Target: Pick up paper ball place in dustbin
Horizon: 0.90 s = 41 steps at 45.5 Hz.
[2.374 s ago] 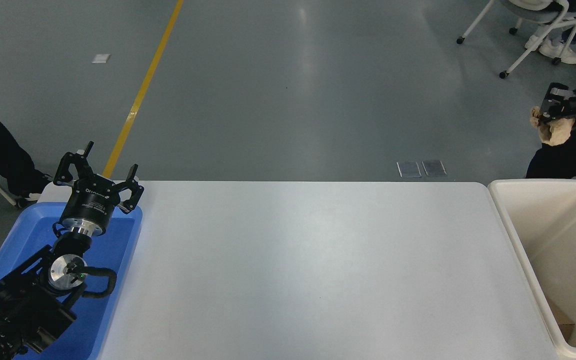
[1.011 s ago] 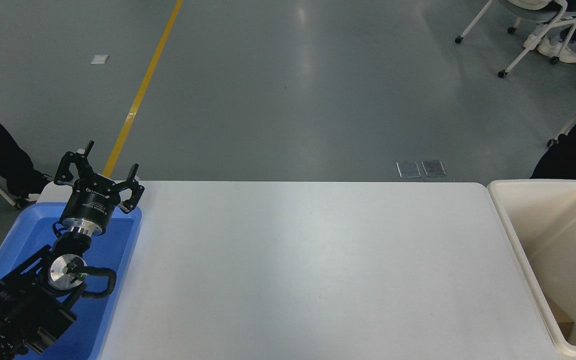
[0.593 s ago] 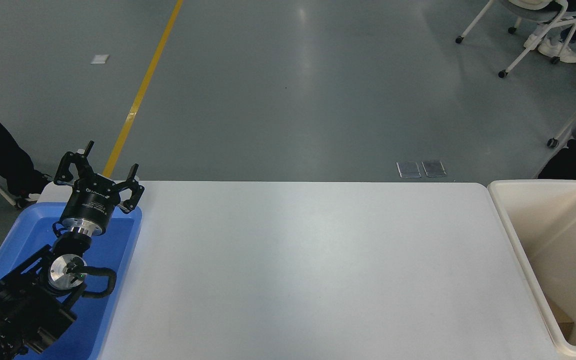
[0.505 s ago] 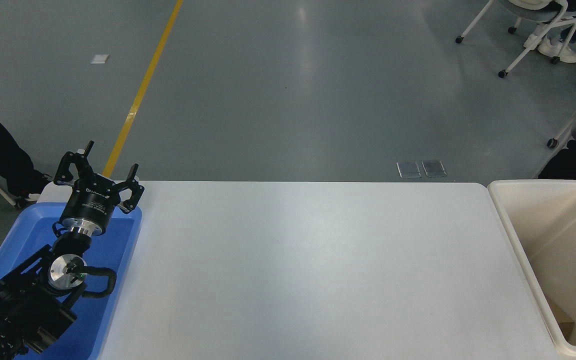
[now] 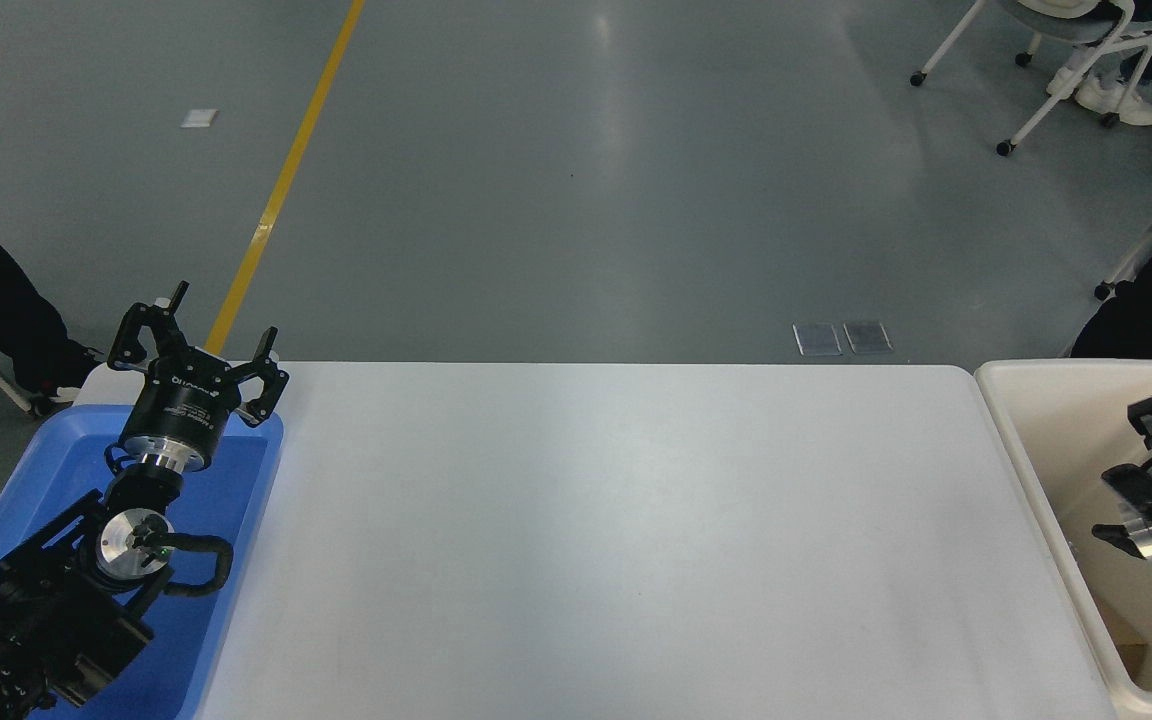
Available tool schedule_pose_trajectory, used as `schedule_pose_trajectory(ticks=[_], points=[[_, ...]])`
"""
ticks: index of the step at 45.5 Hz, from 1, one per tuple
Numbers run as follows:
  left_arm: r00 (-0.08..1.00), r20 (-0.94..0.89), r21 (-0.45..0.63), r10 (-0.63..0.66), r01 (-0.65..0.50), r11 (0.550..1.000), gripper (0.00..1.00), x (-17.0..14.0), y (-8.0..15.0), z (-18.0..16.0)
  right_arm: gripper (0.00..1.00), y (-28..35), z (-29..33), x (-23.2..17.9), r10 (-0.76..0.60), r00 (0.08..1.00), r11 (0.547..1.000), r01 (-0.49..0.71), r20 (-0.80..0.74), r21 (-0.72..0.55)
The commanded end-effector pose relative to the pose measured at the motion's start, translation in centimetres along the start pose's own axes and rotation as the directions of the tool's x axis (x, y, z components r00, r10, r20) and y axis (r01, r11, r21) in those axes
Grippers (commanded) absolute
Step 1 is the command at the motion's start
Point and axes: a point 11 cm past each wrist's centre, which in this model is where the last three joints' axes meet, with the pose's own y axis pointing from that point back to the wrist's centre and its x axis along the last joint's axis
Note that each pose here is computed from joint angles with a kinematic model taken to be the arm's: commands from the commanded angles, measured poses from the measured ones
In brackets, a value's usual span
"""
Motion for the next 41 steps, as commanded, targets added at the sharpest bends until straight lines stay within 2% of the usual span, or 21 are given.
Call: schedule_pose_trajectory(ticks=[1, 12, 21, 31, 41], points=[[1.000, 0.001, 0.000, 0.002, -0.002, 1.000, 0.99, 0.0, 0.0, 0.0, 1.00, 2.3, -8.3, -0.5, -0.089, 0.985, 0.990, 0.071, 0.148, 0.124], [1.000, 0.002, 0.002, -0.001, 0.001, 1.000, 0.99, 0.0, 0.0, 0.0, 1.00, 4.3, -13.8, -0.2, -0.165, 0.940, 0.971, 0.102, 0.299, 0.217], [1.000, 0.001, 0.001, -0.001, 0.001, 1.000, 0.99, 0.0, 0.0, 0.0, 1.00, 5.0, -15.3, 0.1, -0.182, 0.938, 0.959, 0.102, 0.295, 0.266], [1.000, 0.002, 0.001, 0.002, -0.002, 1.000, 0.99, 0.0, 0.0, 0.0, 1.00, 7.4, -19.1, 2.0, -0.169, 0.978, 0.927, 0.117, 0.119, 0.357], [1.000, 0.002, 0.002, 0.000, 0.000, 1.000, 0.99, 0.0, 0.0, 0.0, 1.00, 12.1, -23.2, 2.7, -0.284, 0.948, 0.847, 0.318, -0.142, 0.426]])
